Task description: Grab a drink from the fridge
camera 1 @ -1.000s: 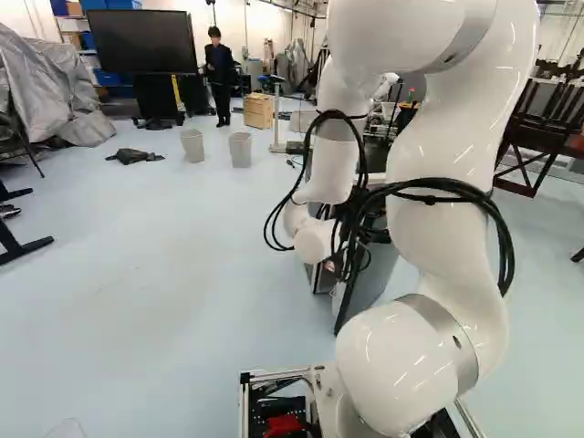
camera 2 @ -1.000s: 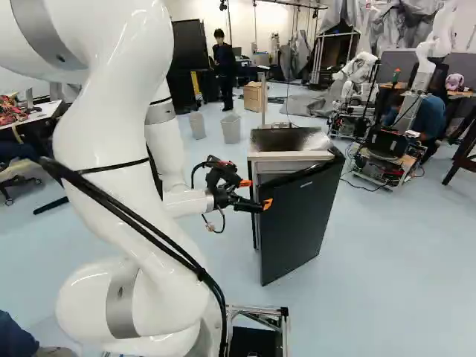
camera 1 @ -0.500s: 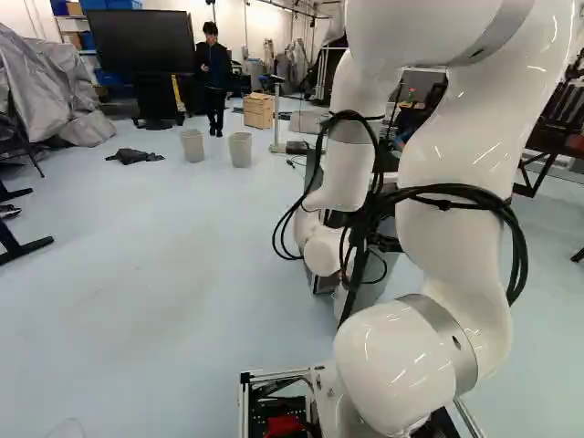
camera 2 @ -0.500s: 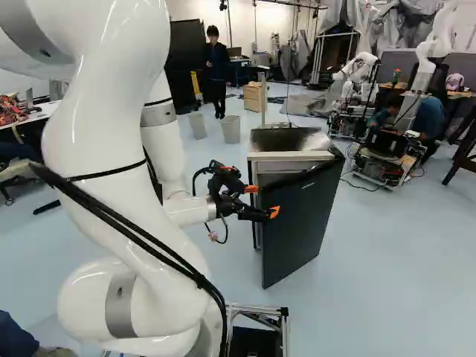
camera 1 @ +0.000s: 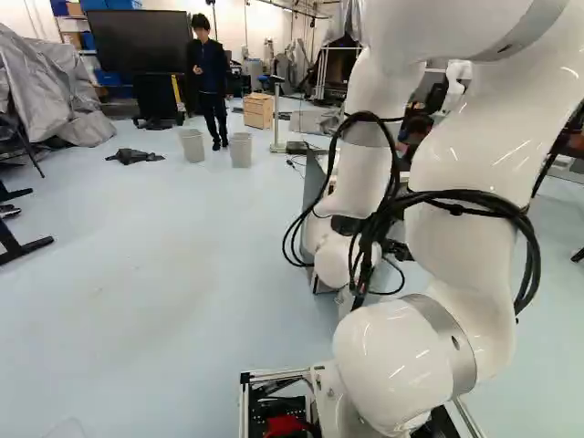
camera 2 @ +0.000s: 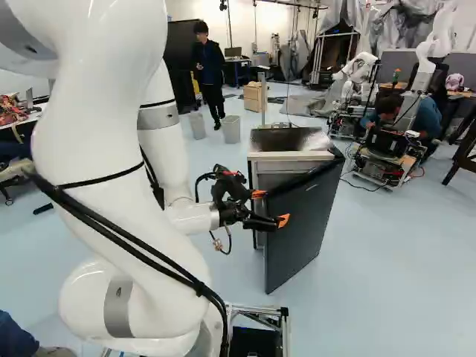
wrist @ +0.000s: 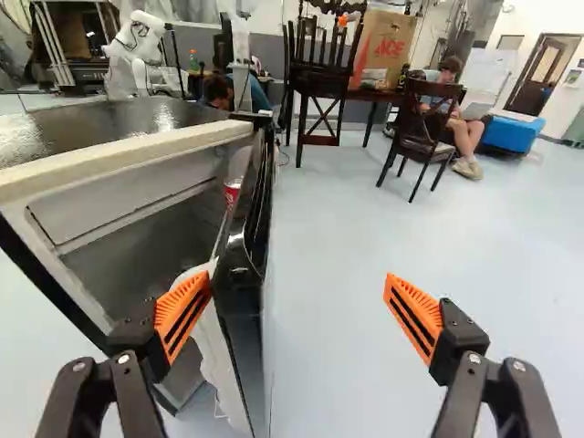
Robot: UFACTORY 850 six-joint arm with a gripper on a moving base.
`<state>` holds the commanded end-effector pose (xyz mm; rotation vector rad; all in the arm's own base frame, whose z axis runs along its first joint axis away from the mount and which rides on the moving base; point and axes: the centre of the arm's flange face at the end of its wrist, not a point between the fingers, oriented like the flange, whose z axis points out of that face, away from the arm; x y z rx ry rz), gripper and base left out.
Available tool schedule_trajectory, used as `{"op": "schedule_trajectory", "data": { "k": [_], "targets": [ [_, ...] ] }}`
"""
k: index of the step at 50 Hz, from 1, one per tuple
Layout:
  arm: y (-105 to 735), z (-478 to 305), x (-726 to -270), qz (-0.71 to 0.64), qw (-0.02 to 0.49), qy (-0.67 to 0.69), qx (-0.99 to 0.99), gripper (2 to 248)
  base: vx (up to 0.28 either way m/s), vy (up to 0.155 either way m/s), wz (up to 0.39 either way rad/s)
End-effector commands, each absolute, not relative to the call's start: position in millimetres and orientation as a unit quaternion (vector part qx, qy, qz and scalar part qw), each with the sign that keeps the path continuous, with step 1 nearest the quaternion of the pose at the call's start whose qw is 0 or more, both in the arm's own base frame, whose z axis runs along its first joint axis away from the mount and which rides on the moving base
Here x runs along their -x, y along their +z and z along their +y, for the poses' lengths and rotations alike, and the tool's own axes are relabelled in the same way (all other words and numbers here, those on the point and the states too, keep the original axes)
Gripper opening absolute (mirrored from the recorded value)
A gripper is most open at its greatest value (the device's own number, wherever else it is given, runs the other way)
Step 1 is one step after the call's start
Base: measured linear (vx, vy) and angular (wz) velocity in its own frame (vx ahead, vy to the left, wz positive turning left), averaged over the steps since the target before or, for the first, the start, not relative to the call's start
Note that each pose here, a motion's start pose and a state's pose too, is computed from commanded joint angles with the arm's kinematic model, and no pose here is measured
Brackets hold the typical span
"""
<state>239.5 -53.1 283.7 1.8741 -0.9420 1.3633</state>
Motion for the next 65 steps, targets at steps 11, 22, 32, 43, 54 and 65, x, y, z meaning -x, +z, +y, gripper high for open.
{"op": "schedule_trajectory", "data": {
  "k": [11, 22, 32, 43, 54, 65],
  "targets": [
    [284.3, -62.9, -225.5, -0.369, 0.326, 0.509, -0.706, 247, 0.0, 0.0, 0.0],
    [284.5, -73.8, -216.3, -0.385, 0.339, 0.5, -0.698, 247, 0.0, 0.0, 0.0],
    [285.1, -85.2, -210.1, -0.402, 0.354, 0.492, -0.686, 247, 0.0, 0.0, 0.0],
    [286.8, -97.7, -204.9, -0.418, 0.372, 0.488, -0.669, 247, 0.0, 0.0, 0.0],
    [287.0, -111.1, -200.8, -0.439, 0.388, 0.478, -0.654, 247, 0.0, 0.0, 0.0],
    [286.8, -126.6, -199.6, -0.463, 0.404, 0.465, -0.637, 247, 0.0, 0.0, 0.0]
  ]
}}
